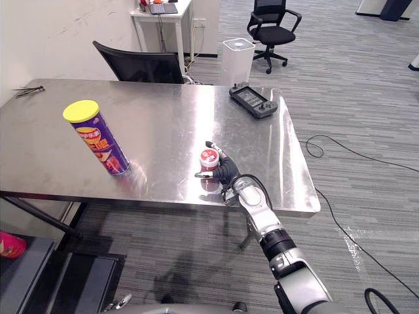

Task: Put the gum and the chips on the shelf.

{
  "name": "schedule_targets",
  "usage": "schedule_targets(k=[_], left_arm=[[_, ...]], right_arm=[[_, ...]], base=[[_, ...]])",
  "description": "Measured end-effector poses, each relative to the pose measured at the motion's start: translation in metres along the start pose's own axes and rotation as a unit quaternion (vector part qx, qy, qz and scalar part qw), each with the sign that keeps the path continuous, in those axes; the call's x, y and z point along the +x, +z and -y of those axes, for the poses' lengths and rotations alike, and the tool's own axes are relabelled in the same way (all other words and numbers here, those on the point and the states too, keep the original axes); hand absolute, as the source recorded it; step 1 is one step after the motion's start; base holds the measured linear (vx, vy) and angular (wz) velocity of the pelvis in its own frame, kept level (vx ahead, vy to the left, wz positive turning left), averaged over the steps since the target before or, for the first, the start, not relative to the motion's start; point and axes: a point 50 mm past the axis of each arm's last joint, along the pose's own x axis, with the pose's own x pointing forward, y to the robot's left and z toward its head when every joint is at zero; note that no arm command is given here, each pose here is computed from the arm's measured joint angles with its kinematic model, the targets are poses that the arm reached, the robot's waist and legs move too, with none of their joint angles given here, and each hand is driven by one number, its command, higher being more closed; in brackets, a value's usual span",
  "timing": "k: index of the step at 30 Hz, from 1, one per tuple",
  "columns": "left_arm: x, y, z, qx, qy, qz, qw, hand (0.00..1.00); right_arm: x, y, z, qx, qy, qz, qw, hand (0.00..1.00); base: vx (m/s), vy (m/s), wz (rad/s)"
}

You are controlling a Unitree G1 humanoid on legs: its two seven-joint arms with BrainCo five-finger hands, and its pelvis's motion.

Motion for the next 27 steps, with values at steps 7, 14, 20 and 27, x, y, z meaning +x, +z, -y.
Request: schedule_targets(k=[7,14,20,27], left_arm=[[0.001,0.003,0.001,0.0,-0.001,0.004,1.0,0.0],[0.001,0.004,0.001,0.0,-0.001,0.007,1.0,0.0],[0.001,0.004,0.001,0.0,-0.001,0.007,1.0,0.0],[0.001,0.006,0.002,0.002,-0.003,0.009,1.0,0.0]], right_arm=[[0.009,0.005,0.001,-0.002,-0.002,0.002,1.0,0.0],[0.015,0.008,0.002,-0.003,-0.003,0.003,1.0,0.0],[0.015,0.008,0.002,-0.001,-0.004,0.004,1.0,0.0],[0.014,0.008,0.006,0.002,-0.015,0.005,1.0,0.0]], base=[[-0.01,-0.003,0.07],[0.0,-0.001,0.01],[0.0,0.0,0.0],[0.0,0.0,0.0]])
